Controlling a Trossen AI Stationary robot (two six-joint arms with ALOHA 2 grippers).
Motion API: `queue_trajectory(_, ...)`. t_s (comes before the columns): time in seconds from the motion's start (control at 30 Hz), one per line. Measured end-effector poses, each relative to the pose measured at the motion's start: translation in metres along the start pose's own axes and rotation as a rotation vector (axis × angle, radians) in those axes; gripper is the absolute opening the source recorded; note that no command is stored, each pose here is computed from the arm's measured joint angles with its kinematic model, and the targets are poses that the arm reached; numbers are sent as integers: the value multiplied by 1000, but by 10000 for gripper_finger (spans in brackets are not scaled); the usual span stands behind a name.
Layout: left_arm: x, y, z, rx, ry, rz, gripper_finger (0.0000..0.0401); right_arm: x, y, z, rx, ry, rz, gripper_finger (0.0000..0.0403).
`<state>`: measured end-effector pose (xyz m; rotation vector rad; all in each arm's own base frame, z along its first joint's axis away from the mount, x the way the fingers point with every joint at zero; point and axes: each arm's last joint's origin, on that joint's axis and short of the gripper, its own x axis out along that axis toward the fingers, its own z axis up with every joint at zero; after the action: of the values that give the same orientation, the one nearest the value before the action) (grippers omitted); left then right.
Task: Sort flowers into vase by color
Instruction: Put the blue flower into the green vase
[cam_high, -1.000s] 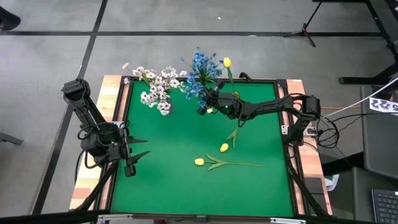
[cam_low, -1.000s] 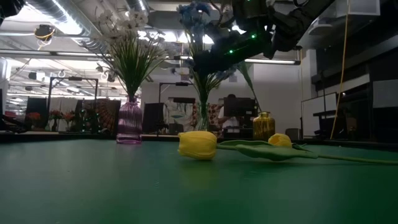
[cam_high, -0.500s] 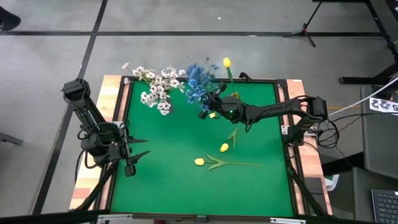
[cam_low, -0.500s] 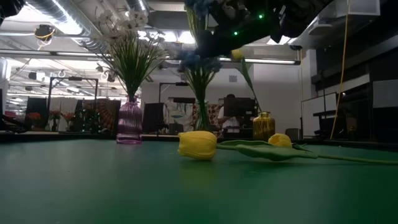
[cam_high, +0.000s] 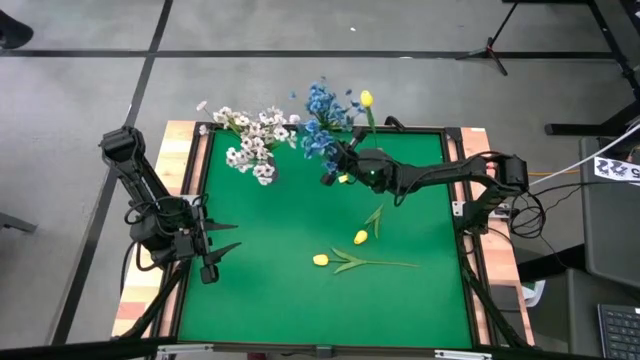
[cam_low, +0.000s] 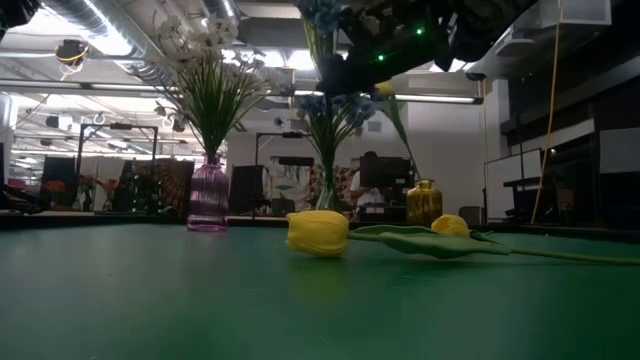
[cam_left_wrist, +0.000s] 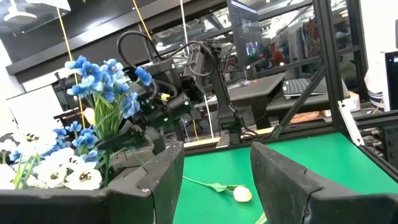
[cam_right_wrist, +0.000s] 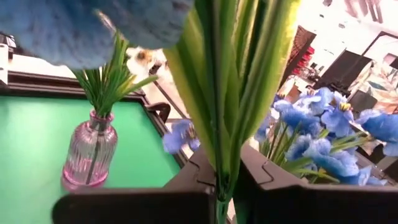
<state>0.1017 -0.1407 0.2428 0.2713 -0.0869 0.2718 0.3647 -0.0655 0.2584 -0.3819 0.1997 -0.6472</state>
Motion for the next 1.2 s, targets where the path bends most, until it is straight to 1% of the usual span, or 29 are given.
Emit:
queue_trajectory(0.07, 0, 0, 0, 0, 5, 5, 182, -4, 2, 4, 3, -5, 14, 17)
queue_trajectory(0.13, 0, 1, 0, -1, 17, 17, 182, -14, 3, 13, 3, -16, 54, 17)
queue_trajectory(0.2, 0, 1, -1, -1, 30, 31, 182, -29, 3, 25, -9, -21, 88, 17)
queue_trajectory(0.3, 0, 1, -1, -2, 41, 41, 182, -56, -2, 45, -36, -30, 90, 17)
queue_trajectory(0.4, 0, 1, -1, -1, 41, 41, 182, -80, -9, 63, -3, -57, 101, 17)
queue_trajectory(0.47, 0, 1, -1, -2, 41, 42, 182, -89, -7, 64, 28, -39, 144, 17)
queue_trajectory(0.53, 0, 1, -1, -9, 41, 42, 182, -93, -1, 59, 20, 23, 162, 17)
queue_trajectory(0.63, 0, 1, -1, -11, 48, 49, 182, -100, 8, 48, -8, 132, 126, 17)
queue_trajectory(0.67, 0, 2, -2, -12, 53, 53, 182, -101, 7, 46, -10, 160, 92, 17)
queue_trajectory(0.73, 0, 2, -2, -12, 57, 59, 182, -100, 5, 40, 23, 195, 16, 17)
queue_trajectory(0.8, 0, 2, -2, -9, 58, 60, 182, -92, -1, 28, 51, 214, -11, 17)
queue_trajectory(0.87, 0, 2, -2, -5, 58, 61, 182, -83, -8, 17, 104, 187, -9, 17)
queue_trajectory(1.07, 0, 2, -2, -21, 59, 62, 182, -61, -41, -26, 253, 44, -59, 17)
queue_trajectory(1.2, 0, 2, -2, -19, 60, 63, 182, -48, -57, -39, 330, -80, -61, 17)
